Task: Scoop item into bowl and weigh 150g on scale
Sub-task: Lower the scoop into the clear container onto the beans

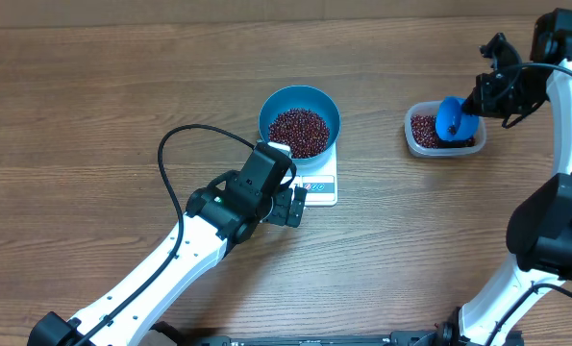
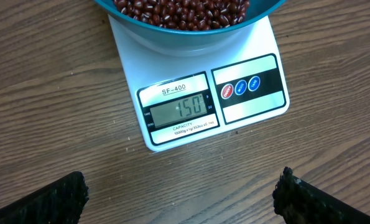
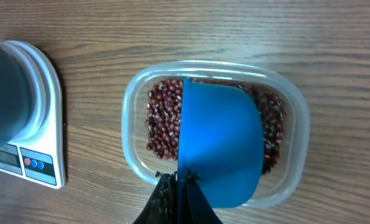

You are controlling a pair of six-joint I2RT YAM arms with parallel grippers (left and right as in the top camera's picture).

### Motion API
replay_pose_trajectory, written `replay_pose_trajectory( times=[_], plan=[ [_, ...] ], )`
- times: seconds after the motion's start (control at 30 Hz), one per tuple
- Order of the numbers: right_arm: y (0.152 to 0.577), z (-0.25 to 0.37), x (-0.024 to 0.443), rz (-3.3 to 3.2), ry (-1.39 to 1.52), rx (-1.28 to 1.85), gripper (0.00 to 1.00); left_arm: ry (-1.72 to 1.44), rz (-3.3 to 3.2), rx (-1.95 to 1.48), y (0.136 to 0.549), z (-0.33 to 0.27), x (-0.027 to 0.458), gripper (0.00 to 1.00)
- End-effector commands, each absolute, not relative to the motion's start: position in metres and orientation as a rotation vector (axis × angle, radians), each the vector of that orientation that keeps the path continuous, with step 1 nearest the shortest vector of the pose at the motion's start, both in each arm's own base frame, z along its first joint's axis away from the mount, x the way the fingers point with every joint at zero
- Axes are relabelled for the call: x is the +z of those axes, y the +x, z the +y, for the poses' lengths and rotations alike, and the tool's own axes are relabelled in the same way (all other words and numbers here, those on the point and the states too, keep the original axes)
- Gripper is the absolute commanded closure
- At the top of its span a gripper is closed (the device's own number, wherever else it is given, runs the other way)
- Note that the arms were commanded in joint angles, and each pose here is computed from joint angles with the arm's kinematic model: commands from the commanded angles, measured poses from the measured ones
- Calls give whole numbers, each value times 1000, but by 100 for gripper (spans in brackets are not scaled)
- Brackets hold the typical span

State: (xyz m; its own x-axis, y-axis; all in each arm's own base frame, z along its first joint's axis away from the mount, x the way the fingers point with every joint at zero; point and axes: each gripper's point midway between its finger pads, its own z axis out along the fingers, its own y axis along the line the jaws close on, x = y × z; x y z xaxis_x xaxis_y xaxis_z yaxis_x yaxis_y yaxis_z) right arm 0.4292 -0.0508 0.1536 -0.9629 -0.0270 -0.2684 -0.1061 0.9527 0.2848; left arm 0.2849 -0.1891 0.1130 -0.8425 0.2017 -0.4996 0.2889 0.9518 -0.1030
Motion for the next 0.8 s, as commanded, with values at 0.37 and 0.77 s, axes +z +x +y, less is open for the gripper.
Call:
replay_pose_trajectory(
  times=[0.37, 0.77],
  plan=[
    [430, -46, 233, 2683, -203, 144, 96, 364, 2603, -220, 284, -185, 111, 0],
    [419, -28, 237, 2739, -254, -399, 96, 364, 2603, -220, 284, -185, 111, 0]
  ],
)
